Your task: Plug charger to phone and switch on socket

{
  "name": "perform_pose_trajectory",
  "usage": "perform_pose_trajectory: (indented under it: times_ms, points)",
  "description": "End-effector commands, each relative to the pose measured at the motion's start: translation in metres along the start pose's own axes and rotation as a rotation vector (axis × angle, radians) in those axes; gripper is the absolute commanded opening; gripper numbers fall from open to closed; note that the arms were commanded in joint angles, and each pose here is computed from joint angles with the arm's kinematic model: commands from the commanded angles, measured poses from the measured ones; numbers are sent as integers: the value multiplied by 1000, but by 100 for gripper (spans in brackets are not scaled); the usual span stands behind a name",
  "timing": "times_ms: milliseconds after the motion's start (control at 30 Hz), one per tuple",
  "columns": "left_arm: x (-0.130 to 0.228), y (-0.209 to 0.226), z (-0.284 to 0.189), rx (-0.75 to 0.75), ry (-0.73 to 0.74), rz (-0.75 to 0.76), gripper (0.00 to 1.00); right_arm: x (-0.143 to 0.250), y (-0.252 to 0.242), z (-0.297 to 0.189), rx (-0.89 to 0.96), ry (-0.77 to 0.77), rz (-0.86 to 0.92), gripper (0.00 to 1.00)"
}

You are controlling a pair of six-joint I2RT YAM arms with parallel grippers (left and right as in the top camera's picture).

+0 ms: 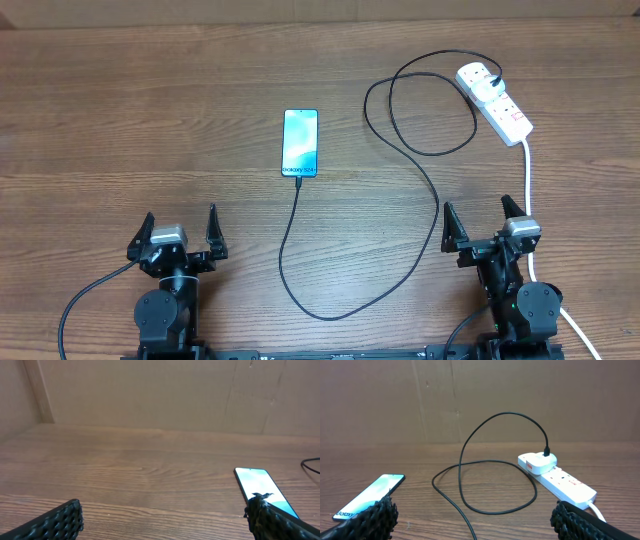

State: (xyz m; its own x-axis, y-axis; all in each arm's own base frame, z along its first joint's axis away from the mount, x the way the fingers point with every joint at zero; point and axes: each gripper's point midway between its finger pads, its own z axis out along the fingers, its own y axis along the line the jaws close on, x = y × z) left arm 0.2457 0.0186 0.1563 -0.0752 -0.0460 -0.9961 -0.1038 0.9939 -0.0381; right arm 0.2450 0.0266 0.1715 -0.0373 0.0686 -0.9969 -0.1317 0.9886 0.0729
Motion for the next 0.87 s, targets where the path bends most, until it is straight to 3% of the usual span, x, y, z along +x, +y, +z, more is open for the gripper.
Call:
perform_pose_trajectory:
  times_ms: [0,833]
  points:
    - [-1,1,0,-2,-9,21,100,1,-1,0,4,-8,2,100]
    - [-1,1,0,-2,-9,21,100,1,-1,0,5,-8,2,100]
